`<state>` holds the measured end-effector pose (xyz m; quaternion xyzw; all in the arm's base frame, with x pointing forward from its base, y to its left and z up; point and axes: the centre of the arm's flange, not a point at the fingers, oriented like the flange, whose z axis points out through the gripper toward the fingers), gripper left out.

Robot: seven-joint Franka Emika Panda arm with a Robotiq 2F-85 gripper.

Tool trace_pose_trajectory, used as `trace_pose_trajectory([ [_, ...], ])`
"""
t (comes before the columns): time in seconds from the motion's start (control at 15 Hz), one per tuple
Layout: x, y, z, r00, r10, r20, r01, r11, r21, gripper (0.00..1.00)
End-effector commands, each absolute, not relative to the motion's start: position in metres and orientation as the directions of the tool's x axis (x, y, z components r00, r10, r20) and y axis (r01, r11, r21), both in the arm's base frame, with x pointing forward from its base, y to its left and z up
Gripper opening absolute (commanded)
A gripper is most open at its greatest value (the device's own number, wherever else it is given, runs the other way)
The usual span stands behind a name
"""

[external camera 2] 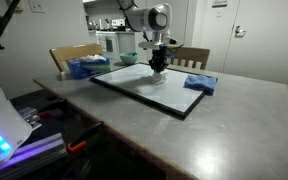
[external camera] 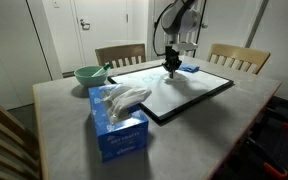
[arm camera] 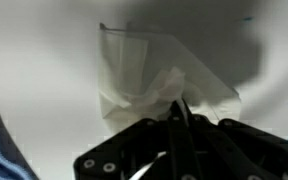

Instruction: Pick up the wipe and rub the white board

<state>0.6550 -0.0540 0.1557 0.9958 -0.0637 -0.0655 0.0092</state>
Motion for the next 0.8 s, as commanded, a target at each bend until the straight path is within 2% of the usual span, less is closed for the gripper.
trace_pose_trajectory([
  [0.0,0.658,-0.087,0.118,0.974,-0.203,-0.104,-0.193,-0.976,0.098,0.0],
  [0.13,0.66,-0.076,0.123,0.97,-0.201,-0.135,-0.194,-0.979,0.062,0.0],
  [0.53,0.642,-0.001,0.126,0.959,-0.005,-0.284,-0.031,-0.996,-0.087,0.0],
  [0.73,0.619,-0.004,0.122,0.932,-0.049,-0.359,-0.079,-0.995,-0.068,0.0],
])
